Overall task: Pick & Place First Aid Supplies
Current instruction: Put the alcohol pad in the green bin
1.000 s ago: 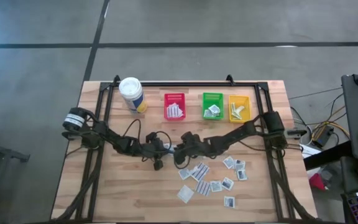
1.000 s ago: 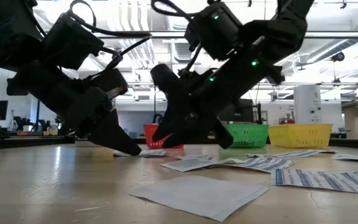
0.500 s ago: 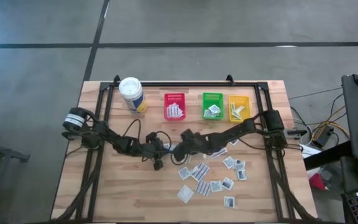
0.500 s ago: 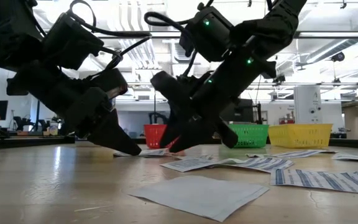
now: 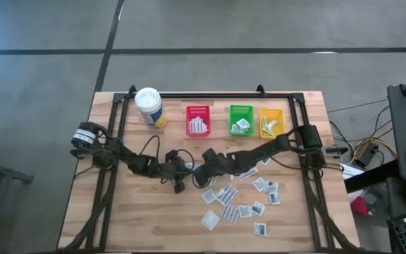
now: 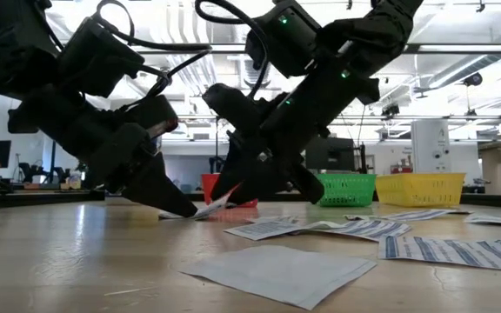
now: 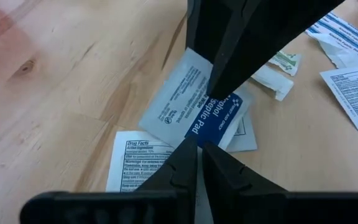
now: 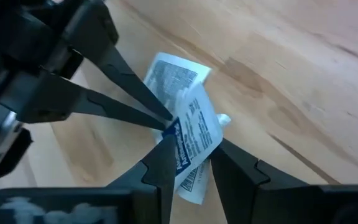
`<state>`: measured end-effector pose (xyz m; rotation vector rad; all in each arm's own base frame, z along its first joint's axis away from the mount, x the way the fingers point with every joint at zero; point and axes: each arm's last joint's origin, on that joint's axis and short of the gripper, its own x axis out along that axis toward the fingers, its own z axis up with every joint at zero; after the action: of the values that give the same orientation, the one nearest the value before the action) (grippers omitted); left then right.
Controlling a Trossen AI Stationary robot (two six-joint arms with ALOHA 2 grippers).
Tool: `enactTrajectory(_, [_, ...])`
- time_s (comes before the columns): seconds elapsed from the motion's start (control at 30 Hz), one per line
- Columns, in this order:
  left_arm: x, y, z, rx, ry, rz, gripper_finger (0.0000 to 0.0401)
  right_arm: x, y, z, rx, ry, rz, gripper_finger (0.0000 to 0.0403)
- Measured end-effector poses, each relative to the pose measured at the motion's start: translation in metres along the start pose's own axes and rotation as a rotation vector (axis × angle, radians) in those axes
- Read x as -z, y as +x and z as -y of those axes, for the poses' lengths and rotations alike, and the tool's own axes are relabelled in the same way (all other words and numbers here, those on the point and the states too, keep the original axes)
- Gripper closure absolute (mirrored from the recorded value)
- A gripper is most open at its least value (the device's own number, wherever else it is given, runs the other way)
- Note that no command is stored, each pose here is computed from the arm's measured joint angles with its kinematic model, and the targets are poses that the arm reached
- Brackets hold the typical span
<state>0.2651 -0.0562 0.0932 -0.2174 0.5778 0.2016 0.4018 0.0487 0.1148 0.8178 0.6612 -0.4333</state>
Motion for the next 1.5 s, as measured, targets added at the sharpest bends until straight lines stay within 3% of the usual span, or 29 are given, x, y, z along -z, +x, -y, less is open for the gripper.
enactTrajectory(0.57, [0.0,0.0,0.0,0.0,0.016,0.0,0.0371,-0.016,0.002,0.005,0.015,-0.029,0.033,0.0306])
enactTrajectory(0.83, [0.0,0.0,0.0,0.0,0.016,0.001,0.0371,-0.015,0.003,0.004,-0.028,-0.006,-0.033,0.0305])
enactTrajectory(1.23, [0.0,0.0,0.0,0.001,0.017,0.0,0.0371,-0.022,0.004,0.013,0.041,-0.022,0.01,0.0314])
enactTrajectory(1.5, [0.0,0.0,0.0,0.0,0.017,0.001,0.0371,-0.017,0.003,0.015,0.055,0.01,-0.057,0.03])
